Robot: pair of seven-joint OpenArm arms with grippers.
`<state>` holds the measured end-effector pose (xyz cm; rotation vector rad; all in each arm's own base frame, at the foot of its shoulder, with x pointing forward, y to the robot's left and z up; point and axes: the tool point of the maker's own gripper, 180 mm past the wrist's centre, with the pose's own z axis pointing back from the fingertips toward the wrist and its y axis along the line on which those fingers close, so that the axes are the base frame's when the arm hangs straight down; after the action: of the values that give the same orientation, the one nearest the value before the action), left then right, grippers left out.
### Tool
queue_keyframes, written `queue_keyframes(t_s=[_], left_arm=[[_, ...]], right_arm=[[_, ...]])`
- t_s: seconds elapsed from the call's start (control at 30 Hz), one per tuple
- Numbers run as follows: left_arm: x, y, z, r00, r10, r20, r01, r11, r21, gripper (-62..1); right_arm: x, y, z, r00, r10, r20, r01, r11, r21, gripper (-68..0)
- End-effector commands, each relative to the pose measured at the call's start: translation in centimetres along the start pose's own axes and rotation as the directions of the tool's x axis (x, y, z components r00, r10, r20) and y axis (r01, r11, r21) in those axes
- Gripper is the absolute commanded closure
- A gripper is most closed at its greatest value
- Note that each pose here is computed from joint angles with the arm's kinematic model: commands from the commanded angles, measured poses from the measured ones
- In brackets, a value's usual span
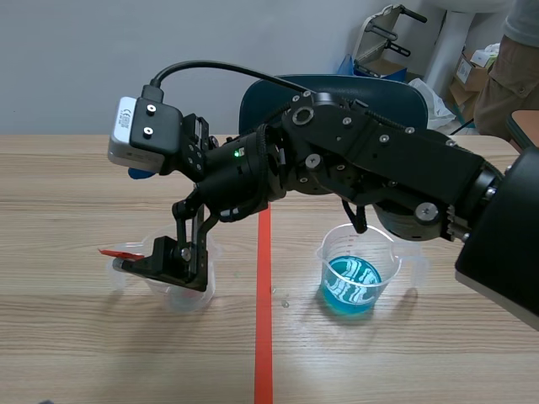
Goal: Do the redox reaction experiment
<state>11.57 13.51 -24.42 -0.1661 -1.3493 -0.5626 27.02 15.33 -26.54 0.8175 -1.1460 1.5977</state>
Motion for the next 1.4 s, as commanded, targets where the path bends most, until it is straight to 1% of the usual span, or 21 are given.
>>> queue_keyframes(t_s=[0.0,0.97,1.07,1.2,1.3,1.37], left_arm=[[0.6,-0.1,-0.1,1.000,0.007,0.025,-0.007,1.000,0.005,-62.3],[0.6,-0.1,-0.1,1.000,0.007,0.025,-0.007,1.000,0.005,-62.3],[0.6,-0.1,-0.1,1.000,0.007,0.025,-0.007,1.000,0.005,-62.3],[0.6,-0.1,-0.1,1.000,0.007,0.025,-0.007,1.000,0.005,-62.3],[0.6,-0.1,-0.1,1.000,0.007,0.025,-0.007,1.000,0.005,-62.3],[0.6,-0.1,-0.1,1.000,0.007,0.025,-0.007,1.000,0.005,-62.3]], right_arm=[[1.5,-0.1,-0.3,0.999,0.013,0.046,-0.013,1.000,0.011,-67.9],[1.5,-0.1,-0.3,0.999,0.012,0.047,-0.013,1.000,0.011,-67.9],[1.7,0.0,-0.3,0.998,0.008,0.063,-0.008,1.000,0.011,-67.9],[2.5,0.1,0.5,0.991,-0.027,0.133,0.027,1.000,0.006,-67.9],[3.0,-0.5,1.9,0.985,-0.023,0.170,0.032,0.998,-0.051,-67.9],[3.3,-0.4,3.1,0.981,-0.018,0.191,0.034,0.996,-0.079,-67.9]])
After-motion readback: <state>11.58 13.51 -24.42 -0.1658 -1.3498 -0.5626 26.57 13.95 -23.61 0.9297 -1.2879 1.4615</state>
